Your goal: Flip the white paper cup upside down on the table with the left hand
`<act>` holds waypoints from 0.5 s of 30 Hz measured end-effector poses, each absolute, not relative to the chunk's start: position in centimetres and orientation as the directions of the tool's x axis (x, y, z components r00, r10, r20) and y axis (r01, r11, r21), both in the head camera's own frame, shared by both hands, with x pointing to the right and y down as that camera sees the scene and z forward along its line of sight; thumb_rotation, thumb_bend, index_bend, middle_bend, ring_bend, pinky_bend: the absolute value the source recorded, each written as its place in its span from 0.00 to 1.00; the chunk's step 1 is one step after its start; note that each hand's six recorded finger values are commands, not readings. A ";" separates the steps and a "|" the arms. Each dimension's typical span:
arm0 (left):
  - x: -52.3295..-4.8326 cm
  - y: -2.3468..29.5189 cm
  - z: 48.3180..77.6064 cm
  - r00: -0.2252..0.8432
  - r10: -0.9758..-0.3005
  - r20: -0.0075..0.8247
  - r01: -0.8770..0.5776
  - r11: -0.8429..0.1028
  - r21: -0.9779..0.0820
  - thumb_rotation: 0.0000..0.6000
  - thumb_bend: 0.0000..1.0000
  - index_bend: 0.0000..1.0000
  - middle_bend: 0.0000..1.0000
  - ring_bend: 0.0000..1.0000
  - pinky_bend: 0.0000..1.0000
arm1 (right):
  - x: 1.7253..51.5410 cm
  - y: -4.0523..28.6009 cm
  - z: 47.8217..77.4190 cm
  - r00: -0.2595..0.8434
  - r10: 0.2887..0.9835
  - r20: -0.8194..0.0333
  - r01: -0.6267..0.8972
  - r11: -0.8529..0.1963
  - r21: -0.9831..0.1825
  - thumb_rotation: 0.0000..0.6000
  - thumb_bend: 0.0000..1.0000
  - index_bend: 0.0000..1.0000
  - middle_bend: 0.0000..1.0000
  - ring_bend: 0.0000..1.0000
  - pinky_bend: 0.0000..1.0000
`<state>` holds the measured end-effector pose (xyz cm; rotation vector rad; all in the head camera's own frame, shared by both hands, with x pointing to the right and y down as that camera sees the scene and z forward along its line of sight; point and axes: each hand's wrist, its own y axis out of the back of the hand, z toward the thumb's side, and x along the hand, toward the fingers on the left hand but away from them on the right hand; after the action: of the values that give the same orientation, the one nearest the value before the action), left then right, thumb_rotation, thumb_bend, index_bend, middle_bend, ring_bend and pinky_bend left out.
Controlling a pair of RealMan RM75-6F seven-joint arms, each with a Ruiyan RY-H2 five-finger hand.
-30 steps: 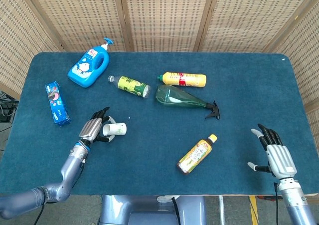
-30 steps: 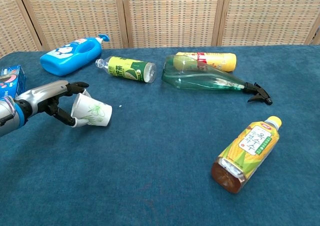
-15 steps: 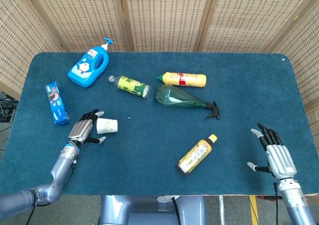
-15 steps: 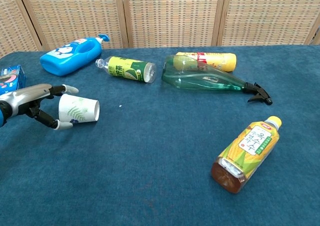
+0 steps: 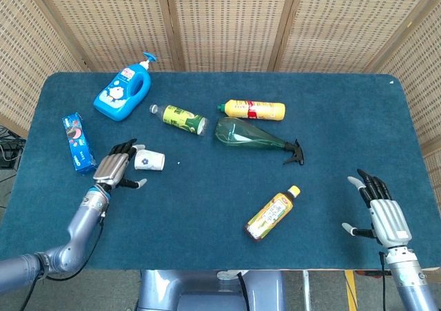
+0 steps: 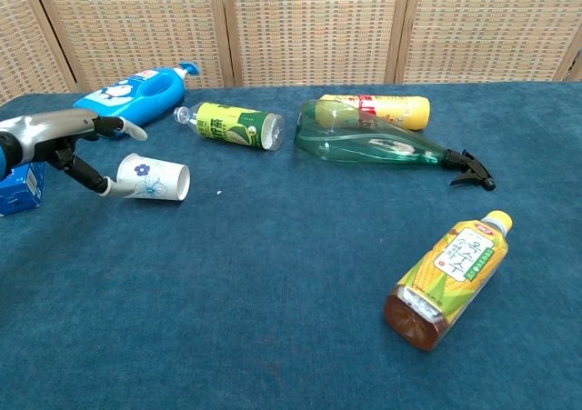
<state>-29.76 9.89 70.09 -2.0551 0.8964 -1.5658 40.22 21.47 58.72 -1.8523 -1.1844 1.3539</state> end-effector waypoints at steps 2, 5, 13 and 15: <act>-29.2 9.1 69.5 0.165 -0.698 0.697 -0.232 -0.714 -0.661 0.86 0.27 0.15 0.00 0.00 0.00 | 40.3 21.5 58.7 0.102 0.887 -0.450 0.331 -0.457 -0.826 1.00 0.10 0.00 0.00 0.00 0.00; -28.6 8.2 68.8 0.165 -0.693 0.702 -0.192 -0.720 -0.666 0.86 0.27 0.15 0.00 0.00 0.00 | 40.4 21.4 58.7 0.098 0.888 -0.450 0.335 -0.455 -0.825 1.00 0.10 0.00 0.00 0.00 0.00; -27.6 7.2 68.4 0.126 -0.643 0.755 -0.065 -0.765 -0.640 0.86 0.28 0.21 0.00 0.00 0.00 | 40.7 21.3 58.7 0.089 0.887 -0.453 0.342 -0.454 -0.823 1.00 0.10 0.00 0.00 0.00 0.00; -27.3 7.2 68.4 0.116 -0.629 0.769 -0.036 -0.776 -0.630 0.86 0.28 0.23 0.00 0.00 0.00 | 40.8 21.2 58.8 0.086 0.887 -0.454 0.344 -0.454 -0.822 1.00 0.10 0.00 0.00 0.00 0.00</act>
<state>-27.34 7.18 68.41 -1.9388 0.6432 -1.7040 40.81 21.20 58.76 -1.8506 -1.2098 1.3645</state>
